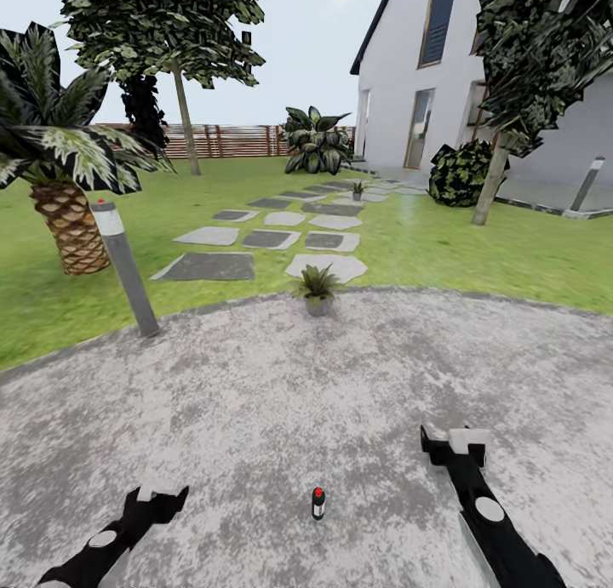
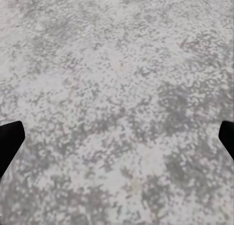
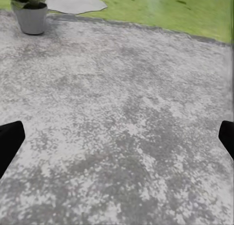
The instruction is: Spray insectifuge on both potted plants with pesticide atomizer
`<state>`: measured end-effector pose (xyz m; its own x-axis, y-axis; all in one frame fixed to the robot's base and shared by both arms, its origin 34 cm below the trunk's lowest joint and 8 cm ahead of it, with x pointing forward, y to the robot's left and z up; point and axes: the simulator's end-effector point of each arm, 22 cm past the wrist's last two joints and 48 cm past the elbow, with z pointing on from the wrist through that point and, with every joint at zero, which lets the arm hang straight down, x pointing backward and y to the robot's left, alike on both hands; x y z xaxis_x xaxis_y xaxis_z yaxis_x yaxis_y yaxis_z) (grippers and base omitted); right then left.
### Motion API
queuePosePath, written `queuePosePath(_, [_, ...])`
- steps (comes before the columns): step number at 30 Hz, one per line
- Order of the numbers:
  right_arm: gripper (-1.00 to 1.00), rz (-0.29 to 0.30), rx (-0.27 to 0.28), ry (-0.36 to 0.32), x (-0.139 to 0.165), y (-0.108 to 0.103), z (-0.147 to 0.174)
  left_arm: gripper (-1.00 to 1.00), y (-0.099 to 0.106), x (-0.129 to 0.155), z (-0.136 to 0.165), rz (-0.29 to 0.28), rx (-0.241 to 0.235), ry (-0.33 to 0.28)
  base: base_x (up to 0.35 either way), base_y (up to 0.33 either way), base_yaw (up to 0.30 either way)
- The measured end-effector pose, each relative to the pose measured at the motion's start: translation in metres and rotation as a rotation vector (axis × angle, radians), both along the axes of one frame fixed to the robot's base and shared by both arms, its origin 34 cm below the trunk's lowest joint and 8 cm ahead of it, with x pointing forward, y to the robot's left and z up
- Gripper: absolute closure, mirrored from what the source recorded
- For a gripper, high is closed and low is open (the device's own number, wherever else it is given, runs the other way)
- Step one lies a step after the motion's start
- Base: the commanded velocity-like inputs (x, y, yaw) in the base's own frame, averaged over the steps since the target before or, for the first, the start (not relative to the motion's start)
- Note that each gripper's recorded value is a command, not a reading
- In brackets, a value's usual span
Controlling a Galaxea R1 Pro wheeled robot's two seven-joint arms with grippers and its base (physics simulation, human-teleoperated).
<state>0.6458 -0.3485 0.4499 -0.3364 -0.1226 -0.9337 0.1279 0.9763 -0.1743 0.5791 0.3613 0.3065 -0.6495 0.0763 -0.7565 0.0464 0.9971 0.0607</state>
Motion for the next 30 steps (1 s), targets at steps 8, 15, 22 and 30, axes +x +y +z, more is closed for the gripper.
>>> queuePosePath(8, [-1.00, -0.007, 0.004, -0.013, 0.038, 0.004, 0.044, -1.00, -0.013, 0.036, 0.005, -0.057, 0.029, 0.009, 0.000, 0.000, 0.000])
queuePosePath(15, [-1.00, -0.005, 0.006, 0.056, 0.027, 0.007, 0.003, -1.00, -0.011, 0.023, -0.016, -0.056, 0.030, 0.022, 0.000, 0.000, 0.000])
queuePosePath(22, [-1.00, -0.005, 0.007, 0.109, 0.021, 0.007, -0.025, -1.00, -0.019, 0.009, -0.039, -0.055, 0.014, 0.070, 0.000, 0.000, 0.000])
queuePosePath(30, [-1.00, -0.010, 0.009, 0.160, 0.013, 0.006, -0.054, -1.00, -0.021, 0.000, -0.057, -0.055, 0.011, 0.106, 0.000, 0.000, -0.156])
